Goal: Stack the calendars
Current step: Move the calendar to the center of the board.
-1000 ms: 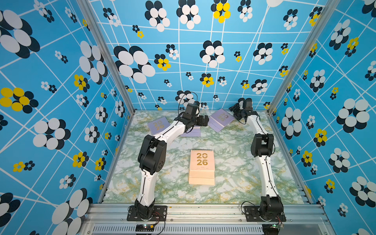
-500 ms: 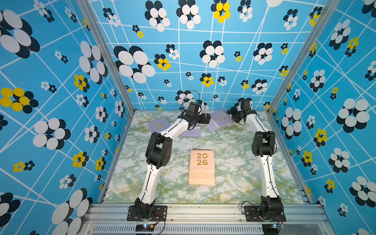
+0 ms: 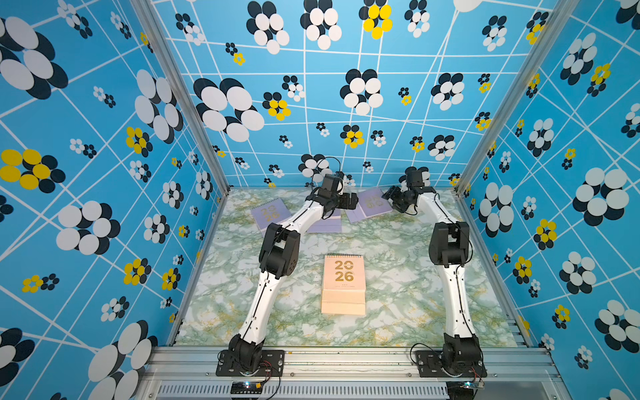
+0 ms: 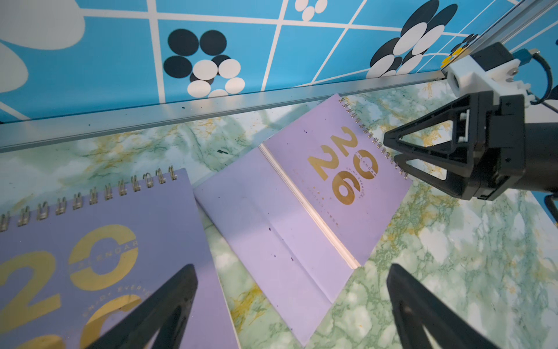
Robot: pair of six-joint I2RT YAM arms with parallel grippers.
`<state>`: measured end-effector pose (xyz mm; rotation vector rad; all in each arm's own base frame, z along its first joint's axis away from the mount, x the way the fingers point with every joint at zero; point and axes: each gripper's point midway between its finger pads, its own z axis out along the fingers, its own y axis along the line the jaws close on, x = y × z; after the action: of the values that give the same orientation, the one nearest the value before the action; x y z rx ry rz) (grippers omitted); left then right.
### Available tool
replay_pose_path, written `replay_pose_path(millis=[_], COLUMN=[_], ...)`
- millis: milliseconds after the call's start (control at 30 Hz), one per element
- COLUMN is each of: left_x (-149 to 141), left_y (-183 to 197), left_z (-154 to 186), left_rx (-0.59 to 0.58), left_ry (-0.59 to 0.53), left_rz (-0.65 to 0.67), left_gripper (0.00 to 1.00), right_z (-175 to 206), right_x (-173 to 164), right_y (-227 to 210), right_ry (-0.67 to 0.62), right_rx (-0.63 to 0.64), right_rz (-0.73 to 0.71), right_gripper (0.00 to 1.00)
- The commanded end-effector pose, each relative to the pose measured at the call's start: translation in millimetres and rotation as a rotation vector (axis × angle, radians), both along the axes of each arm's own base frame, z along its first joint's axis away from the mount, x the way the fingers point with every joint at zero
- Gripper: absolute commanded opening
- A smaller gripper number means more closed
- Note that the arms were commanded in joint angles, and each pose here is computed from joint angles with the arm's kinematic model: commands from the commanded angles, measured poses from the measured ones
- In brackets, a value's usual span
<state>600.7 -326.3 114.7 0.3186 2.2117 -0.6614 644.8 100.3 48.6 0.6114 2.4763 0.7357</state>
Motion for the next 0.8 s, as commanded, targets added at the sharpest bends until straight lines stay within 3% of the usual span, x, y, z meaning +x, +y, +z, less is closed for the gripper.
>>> replay_pose_path(millis=[0,500,767], left_x=[6.8,-4.5,-12.2], left_y=[-3.6,-13.0,-18.5], left_z=[-8.5,-22.3,-28.7], left_rx=[-0.042,-0.078,-0.089], left_ry=[0.014,0.069,0.09], left_rz=[-0.005,-0.015,-0.022], left_gripper=[0.99,0.99,0.99], right_z=[9.0,-2.3,-8.1], right_x=[-19.7,-37.6,-36.6], right_y=[15.3,-10.5,-12.1], right_ry=[0.045,0.134,0.136], right_rx=[-0.022,-0.209,-0.227], right_rz=[0.05,-0.033,-0.029], right_gripper=[0.74,0.63,0.46])
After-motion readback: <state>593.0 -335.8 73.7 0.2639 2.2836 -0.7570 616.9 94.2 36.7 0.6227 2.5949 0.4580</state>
